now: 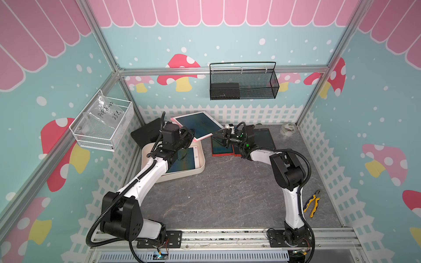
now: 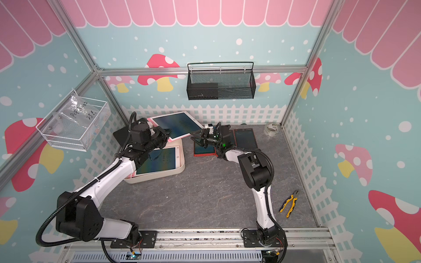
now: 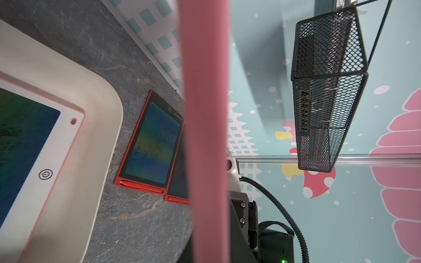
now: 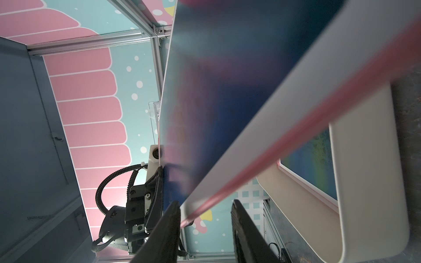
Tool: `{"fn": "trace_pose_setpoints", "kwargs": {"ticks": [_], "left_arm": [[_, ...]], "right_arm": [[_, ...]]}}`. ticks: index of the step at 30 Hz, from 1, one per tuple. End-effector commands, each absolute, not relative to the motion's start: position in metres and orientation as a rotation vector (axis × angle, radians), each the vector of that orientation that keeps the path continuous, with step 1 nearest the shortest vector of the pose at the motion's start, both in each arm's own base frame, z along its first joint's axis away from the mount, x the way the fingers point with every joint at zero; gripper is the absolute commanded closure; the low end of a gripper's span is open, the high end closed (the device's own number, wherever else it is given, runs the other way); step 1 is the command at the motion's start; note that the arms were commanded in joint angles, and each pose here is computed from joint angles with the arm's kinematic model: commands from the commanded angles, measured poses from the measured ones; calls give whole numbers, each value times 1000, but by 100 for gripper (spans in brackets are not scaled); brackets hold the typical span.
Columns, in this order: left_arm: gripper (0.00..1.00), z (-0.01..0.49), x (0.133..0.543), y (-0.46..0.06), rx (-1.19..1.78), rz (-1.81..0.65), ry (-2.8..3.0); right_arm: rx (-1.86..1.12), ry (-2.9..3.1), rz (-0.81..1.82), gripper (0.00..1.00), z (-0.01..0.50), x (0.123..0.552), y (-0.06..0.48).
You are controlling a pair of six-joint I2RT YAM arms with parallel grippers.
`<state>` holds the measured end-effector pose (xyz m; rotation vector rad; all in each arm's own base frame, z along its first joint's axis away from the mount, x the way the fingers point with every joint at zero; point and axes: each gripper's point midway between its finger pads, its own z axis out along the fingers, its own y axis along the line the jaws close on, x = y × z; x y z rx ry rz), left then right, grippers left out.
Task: Take out the writing tablet from the storage box
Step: Place the writing tablet at the center of the board.
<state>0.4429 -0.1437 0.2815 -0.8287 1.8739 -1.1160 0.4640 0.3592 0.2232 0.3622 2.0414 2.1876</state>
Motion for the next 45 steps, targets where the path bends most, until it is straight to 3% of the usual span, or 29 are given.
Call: {"fn": "trace_pose_setpoints", "kwargs": {"ticks": [1,19,23,29,45], "left_arm": [[93,293,447,-146,-816,-1137,1812],[93,249,432,-164,-824,-1168,1969],[86,241,428,-169,-823,-1218,1982],[69,249,423,-169,-783,-1219,1984],[66,268,418,-160,-705,-1207,1941]], "right_arm": [[344,1966,2239,62,241,470,364],[323,1934,2247,84,245,485,370],[308,1930,2237,90,246,488,371],[300,1905,2235,97,249,489,364],[228,2062,2064,100,235,483,346]]}}
